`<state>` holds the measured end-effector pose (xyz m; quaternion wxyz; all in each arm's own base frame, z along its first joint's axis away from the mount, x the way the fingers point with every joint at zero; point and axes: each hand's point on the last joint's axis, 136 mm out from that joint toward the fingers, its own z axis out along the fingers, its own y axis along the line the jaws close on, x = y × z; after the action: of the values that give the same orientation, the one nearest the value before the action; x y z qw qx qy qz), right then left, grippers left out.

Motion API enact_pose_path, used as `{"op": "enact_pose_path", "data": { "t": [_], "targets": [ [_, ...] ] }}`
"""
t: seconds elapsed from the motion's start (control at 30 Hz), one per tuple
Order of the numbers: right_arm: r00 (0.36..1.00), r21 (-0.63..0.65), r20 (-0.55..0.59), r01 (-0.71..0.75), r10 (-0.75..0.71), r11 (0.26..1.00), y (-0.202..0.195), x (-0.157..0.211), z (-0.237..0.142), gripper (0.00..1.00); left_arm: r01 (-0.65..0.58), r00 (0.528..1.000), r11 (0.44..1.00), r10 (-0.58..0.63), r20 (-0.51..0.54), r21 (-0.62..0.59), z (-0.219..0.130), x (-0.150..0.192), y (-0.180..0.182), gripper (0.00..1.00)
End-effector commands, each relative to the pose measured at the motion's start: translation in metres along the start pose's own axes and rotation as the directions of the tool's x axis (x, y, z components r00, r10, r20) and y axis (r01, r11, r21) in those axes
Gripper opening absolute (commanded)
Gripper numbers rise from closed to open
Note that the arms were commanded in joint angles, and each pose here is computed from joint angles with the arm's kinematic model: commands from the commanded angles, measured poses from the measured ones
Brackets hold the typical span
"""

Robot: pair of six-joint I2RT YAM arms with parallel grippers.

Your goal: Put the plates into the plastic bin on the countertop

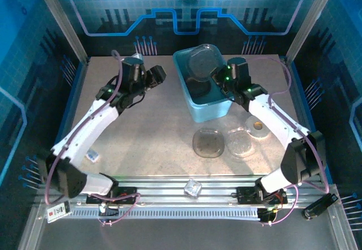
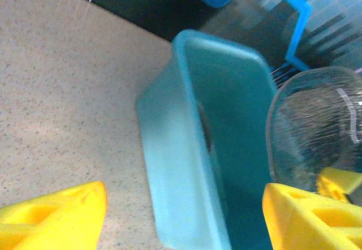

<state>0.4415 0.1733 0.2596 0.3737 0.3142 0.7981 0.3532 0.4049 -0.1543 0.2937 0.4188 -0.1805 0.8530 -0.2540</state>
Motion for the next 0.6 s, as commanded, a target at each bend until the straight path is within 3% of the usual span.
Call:
{"op": "enact_pose_path", "data": {
  "t": [0.0, 0.3, 0.57],
  "targets": [
    [0.999, 0.021, -0.023, -0.041, 0.042, 0.999, -0.001, -0.012, 0.012, 0.0, -0.051, 0.995, 0.997, 0.057, -0.086, 0.065, 0.019, -0.001, -0.012, 0.74],
    [0.991, 0.158, -0.119, -0.033, 0.052, 0.987, -0.013, -0.002, 0.038, 0.0, -0.105, 0.982, 0.993, 0.113, -0.152, 0.056, 0.093, -0.028, 0.0, 0.74],
    [0.968, 0.232, -0.225, -0.061, 0.115, 0.971, -0.022, 0.011, 0.079, 0.0, -0.084, 0.976, 0.996, 0.089, -0.196, 0.036, 0.134, -0.045, 0.003, 0.74]
  ]
}}
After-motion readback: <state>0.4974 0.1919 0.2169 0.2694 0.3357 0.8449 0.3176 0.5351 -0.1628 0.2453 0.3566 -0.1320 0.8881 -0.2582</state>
